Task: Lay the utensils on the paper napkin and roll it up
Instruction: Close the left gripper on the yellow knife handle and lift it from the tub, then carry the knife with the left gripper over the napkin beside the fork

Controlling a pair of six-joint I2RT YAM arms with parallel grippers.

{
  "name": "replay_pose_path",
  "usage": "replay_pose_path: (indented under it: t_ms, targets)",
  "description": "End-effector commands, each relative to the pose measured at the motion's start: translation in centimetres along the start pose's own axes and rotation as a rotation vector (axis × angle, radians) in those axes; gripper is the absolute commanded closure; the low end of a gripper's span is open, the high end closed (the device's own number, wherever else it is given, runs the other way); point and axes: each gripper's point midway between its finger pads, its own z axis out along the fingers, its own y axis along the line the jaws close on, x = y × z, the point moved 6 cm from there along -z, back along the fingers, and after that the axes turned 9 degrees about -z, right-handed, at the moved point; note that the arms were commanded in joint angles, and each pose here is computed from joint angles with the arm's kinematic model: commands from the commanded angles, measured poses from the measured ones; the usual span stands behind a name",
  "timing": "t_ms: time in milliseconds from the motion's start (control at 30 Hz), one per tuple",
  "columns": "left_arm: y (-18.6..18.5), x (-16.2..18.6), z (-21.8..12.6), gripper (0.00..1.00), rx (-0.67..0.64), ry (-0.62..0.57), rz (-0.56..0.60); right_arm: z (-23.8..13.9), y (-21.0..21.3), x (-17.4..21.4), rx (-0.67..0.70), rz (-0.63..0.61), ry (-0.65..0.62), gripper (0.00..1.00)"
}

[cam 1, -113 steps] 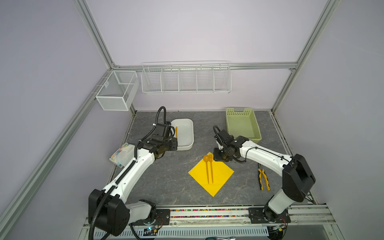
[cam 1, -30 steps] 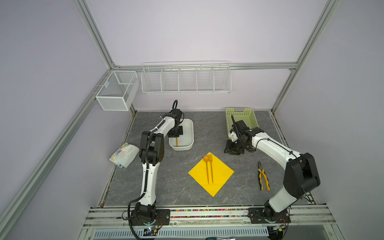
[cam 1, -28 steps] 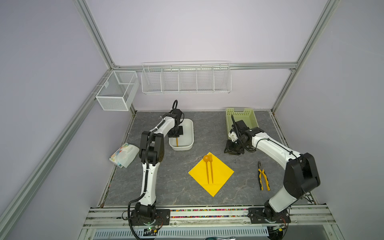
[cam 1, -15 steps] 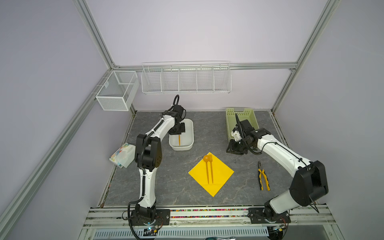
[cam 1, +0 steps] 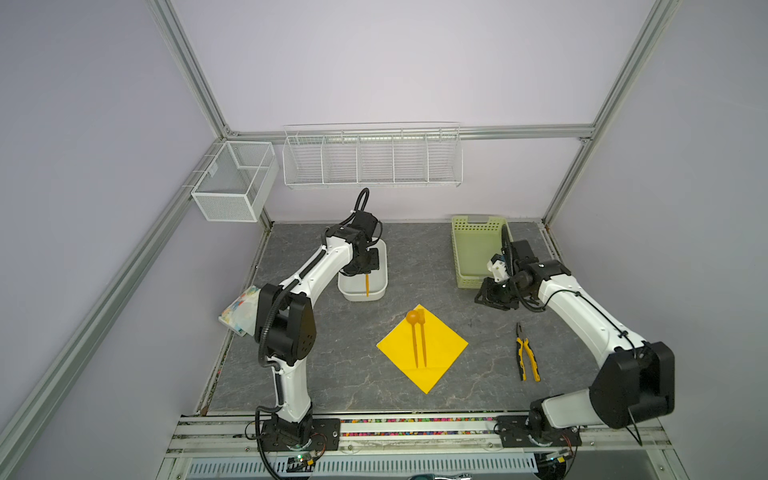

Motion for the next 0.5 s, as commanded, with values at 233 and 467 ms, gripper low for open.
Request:
replay_pose_path:
  t_ms: [233, 467]
  targets:
    - [-3.7, 5.9, -3.8, 0.98, 0.058, -0.017, -0.009, -1.8, -2.6, 0.2, -0.022, 0.014, -0.042, 0.64]
    - [-7.4, 10.6, -5.1, 0.99, 0.14, -0.011, -0.005, -2.5, -2.8, 0.5, -0.025, 0.014, -0.076, 0.65]
